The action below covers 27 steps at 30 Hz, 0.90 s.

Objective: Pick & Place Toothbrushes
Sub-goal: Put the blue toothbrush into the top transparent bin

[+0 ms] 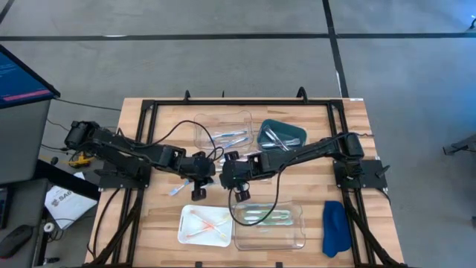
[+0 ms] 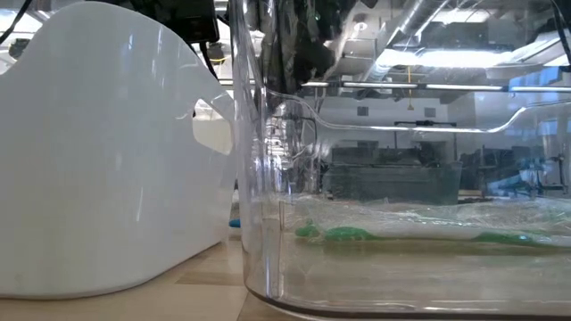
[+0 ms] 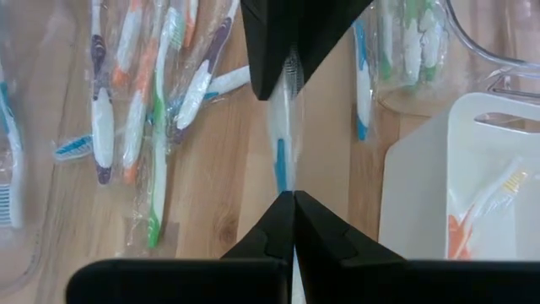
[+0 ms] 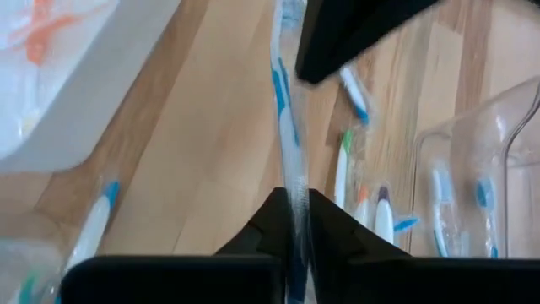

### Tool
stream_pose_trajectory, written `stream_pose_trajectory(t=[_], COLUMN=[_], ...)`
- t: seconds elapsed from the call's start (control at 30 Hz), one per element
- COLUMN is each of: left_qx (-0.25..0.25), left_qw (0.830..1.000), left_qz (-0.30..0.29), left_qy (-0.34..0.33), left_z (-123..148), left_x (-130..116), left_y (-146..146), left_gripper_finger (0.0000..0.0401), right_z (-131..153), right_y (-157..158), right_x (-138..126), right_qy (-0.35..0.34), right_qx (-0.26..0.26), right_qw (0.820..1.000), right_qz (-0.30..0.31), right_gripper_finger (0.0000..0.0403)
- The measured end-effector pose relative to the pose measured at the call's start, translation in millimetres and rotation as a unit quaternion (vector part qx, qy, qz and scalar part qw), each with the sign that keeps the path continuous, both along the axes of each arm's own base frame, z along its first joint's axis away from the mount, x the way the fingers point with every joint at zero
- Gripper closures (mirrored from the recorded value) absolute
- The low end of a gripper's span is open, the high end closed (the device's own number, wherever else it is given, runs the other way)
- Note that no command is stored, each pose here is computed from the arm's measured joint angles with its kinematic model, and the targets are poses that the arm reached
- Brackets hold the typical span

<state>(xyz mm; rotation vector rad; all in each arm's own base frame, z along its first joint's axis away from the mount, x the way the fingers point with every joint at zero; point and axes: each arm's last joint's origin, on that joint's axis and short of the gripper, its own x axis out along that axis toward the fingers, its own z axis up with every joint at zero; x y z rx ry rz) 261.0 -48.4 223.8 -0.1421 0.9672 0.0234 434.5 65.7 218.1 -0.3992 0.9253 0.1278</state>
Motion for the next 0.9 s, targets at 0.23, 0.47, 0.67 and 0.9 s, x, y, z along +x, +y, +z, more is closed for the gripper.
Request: stream_pose_trajectory(t=[0.23, 0.47, 0.67, 0.9], left_qx=[0.000, -0.010, -0.016, -0.015], left_qw=[1.000, 0.999, 0.969, 0.897], left_qz=[0.002, -0.006, -0.070, -0.152], left_qy=[-0.002, -0.052, -0.235, -0.415], left_z=[0, 24, 85, 113], left_x=[0, -13, -57, -108], left_y=[0, -2, -19, -36], left_gripper_finger=[0.0400, 0.0396, 0.0398, 0.0398], right_z=[-3, -1, 22, 80], right_y=[-8, -10, -18, -49], right_x=[-4, -6, -12, -34], right_qy=[0.031, 0.032, 0.000, -0.081], right_qx=[-0.006, -0.023, -0.038, -0.066], right_qw=[0.999, 0.999, 0.999, 0.987], right_qz=[-0.013, -0.023, -0.033, -0.119], right_gripper_finger=[0.0378, 0.0384, 0.0388, 0.0388])
